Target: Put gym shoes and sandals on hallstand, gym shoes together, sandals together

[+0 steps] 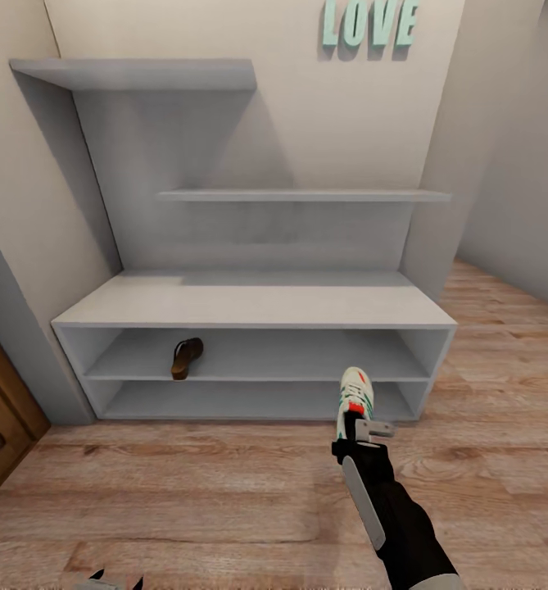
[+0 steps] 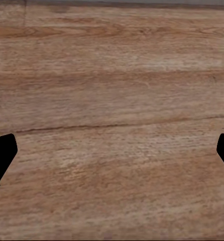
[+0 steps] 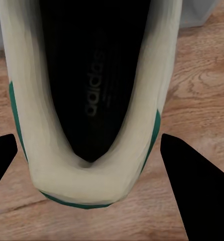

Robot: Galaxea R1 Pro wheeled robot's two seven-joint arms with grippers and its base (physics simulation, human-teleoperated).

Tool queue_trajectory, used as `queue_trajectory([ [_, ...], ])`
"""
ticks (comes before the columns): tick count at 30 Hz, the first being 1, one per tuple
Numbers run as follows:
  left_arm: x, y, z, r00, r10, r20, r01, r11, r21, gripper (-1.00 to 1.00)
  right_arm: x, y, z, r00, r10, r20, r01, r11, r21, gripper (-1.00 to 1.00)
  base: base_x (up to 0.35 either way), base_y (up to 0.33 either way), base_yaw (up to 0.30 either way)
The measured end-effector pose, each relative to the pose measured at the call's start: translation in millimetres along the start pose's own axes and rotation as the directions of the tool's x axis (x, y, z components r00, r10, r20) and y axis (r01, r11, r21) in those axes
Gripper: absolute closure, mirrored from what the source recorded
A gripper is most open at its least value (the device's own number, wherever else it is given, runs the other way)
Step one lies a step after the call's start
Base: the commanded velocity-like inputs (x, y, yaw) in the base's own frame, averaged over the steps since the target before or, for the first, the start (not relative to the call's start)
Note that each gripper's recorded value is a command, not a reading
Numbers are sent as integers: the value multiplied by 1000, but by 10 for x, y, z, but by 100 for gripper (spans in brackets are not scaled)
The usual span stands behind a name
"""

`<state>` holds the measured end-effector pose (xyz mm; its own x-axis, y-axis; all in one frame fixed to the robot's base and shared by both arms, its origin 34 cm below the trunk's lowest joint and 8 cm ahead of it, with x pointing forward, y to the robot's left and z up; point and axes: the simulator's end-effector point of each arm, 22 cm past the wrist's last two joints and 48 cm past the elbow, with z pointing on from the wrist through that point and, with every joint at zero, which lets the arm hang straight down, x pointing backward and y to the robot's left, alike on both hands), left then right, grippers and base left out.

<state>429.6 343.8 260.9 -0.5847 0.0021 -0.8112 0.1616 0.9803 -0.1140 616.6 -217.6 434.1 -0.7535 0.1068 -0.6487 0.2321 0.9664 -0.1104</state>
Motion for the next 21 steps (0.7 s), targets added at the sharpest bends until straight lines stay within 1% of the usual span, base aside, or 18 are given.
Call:
queue_trajectory([
  [18,443,9,-12,995,-20,-98,19,1000,-3,-100,438,36,352,995,-24,-97,25,1000,10,100,0,0,0],
  [21,458,9,-12,995,-20,-101,20,1000,-2,-100,461,32,371,994,-25,-102,27,1000,12,100,0,0,0],
])
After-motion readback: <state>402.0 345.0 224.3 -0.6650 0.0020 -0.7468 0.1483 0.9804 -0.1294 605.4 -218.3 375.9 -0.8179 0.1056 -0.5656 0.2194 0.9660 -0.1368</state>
